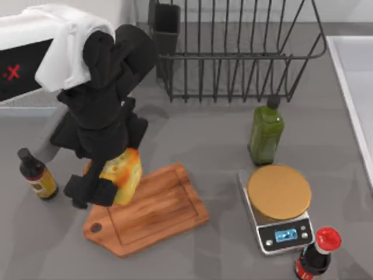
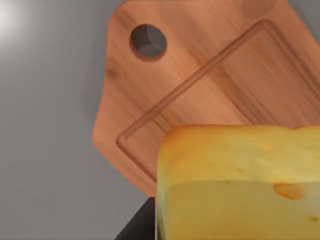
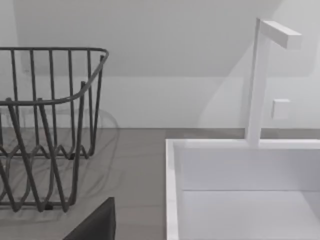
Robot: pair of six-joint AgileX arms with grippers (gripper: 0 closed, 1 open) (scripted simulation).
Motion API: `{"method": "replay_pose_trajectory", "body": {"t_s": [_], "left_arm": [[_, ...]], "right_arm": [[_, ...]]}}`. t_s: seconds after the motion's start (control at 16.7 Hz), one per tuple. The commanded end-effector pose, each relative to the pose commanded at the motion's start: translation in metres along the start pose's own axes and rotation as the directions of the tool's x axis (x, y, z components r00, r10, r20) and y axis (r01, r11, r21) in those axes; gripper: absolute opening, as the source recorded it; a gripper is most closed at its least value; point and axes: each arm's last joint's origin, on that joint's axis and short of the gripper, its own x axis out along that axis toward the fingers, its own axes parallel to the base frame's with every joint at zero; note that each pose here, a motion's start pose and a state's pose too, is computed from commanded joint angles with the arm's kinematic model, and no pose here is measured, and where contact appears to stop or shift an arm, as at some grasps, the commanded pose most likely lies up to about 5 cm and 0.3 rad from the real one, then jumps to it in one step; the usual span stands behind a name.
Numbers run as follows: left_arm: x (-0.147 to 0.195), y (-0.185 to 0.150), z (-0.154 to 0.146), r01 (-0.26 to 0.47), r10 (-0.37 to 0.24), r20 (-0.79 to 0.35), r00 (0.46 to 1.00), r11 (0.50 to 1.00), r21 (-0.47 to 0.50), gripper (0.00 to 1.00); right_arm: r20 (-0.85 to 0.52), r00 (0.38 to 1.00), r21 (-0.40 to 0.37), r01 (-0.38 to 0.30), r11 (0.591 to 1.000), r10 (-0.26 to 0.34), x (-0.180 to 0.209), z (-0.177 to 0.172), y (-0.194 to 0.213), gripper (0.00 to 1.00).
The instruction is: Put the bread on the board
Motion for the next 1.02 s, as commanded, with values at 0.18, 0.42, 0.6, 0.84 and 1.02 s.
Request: {"method": "replay_pose_trajectory", "body": {"t_s": [0.18,0.42,0.6,0.84,1.02], "left_arm": [[0.013,-0.004,-0.017,0.012,-0.010,0.014,1.000,0.985,-0.172,0.00],[0.022,-0.008,-0.025,0.023,-0.018,0.021,1.000,0.956,-0.294,0.00],[0.022,-0.008,-0.026,0.024,-0.019,0.020,1.000,0.953,-0.303,0.00],[0.021,-0.008,-0.024,0.026,-0.021,0.019,1.000,0.952,-0.305,0.00],[0.030,-0.009,-0.024,0.029,-0.024,0.020,1.000,0.952,-0.303,0.00]], "right_arm": [[0.000,1.000,0.000,0.000,1.000,0.000,0.000,0.000,0.000,1.00],[0.000,1.000,0.000,0.000,1.000,0.000,0.000,0.000,0.000,1.00],[0.000,1.000,0.000,0.000,1.000,0.000,0.000,0.000,0.000,1.00],[0.000,1.000,0.000,0.000,1.000,0.000,0.000,0.000,0.000,1.00],[0.000,1.000,0.000,0.000,1.000,0.000,0.000,0.000,0.000,1.00]]}}
